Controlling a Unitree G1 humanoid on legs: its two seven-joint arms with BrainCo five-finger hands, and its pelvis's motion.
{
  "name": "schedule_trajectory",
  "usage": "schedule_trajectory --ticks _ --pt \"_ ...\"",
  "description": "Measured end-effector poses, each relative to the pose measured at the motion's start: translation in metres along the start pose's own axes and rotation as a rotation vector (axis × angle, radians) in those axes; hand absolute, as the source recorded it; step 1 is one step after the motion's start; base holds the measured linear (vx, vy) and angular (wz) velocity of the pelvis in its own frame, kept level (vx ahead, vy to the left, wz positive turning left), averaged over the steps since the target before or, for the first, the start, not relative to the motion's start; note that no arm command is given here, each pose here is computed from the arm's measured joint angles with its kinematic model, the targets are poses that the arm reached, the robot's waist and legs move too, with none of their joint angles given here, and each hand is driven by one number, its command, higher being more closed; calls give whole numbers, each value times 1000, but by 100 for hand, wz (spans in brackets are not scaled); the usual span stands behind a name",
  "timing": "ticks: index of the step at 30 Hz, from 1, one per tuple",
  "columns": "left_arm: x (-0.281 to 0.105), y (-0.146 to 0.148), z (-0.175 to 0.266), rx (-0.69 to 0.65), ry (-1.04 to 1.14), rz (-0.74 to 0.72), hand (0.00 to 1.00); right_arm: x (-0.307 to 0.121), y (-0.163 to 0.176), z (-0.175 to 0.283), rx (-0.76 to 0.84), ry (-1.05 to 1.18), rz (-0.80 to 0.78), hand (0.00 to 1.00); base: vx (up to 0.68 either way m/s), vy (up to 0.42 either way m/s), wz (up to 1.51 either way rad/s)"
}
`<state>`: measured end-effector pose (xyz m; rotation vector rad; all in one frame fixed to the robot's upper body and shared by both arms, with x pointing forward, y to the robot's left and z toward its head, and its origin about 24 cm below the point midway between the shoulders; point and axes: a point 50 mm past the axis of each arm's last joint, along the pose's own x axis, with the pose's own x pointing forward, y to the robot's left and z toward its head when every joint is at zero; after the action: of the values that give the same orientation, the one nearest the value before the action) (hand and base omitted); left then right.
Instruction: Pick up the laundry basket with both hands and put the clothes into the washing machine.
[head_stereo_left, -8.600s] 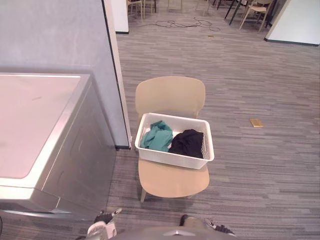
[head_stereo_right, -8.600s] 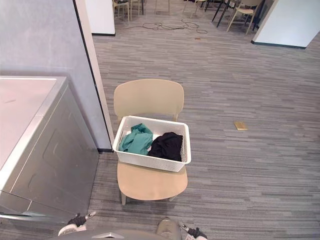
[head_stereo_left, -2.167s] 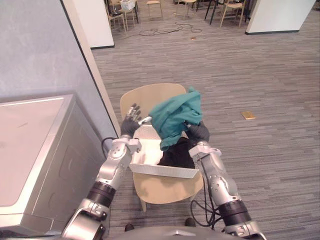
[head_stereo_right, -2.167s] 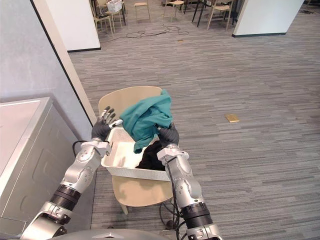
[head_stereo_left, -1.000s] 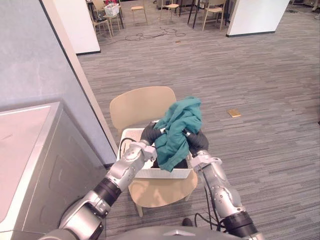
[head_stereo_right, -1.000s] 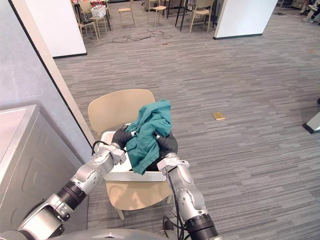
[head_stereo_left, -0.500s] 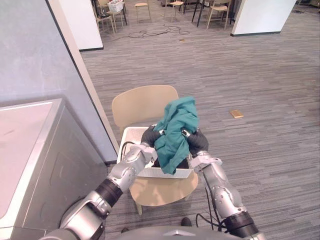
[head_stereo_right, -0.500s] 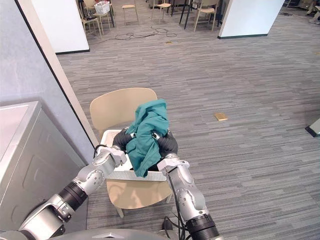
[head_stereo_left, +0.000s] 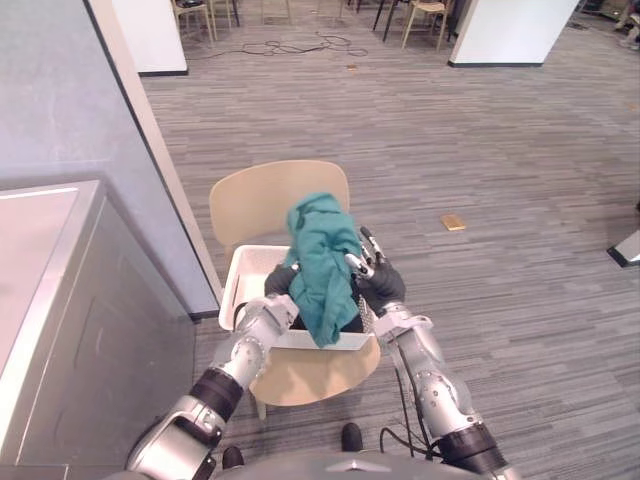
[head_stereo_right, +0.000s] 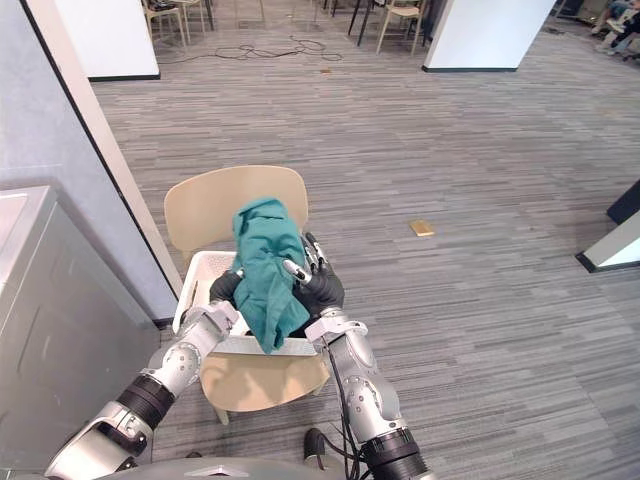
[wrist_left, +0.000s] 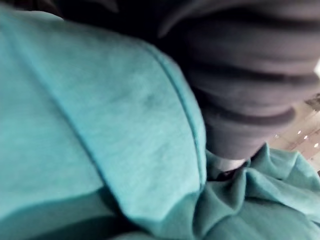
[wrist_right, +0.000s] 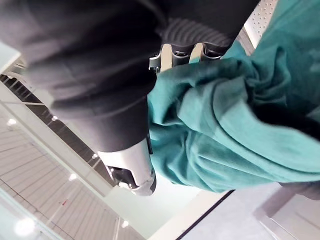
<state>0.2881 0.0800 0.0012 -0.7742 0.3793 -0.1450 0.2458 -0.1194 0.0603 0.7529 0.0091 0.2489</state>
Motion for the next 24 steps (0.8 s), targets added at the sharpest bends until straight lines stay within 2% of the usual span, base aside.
schedule_trajectory --ticks 7,14,20,24 --pt "-8 25 27 -174 -173 140 100 -20 -24 9 25 -64 -142 0 -1 -2 -8" --pt "-19 34 50 -327 -334 198 100 -27 -34 12 52 -115 -232 0 0 0 0" --pt "-26 46 64 -404 -426 246 100 -37 -46 15 56 -145 -311 0 0 0 0" --pt "-47 63 69 -468 -516 303 100 -54 -64 21 71 -199 -438 0 0 0 3"
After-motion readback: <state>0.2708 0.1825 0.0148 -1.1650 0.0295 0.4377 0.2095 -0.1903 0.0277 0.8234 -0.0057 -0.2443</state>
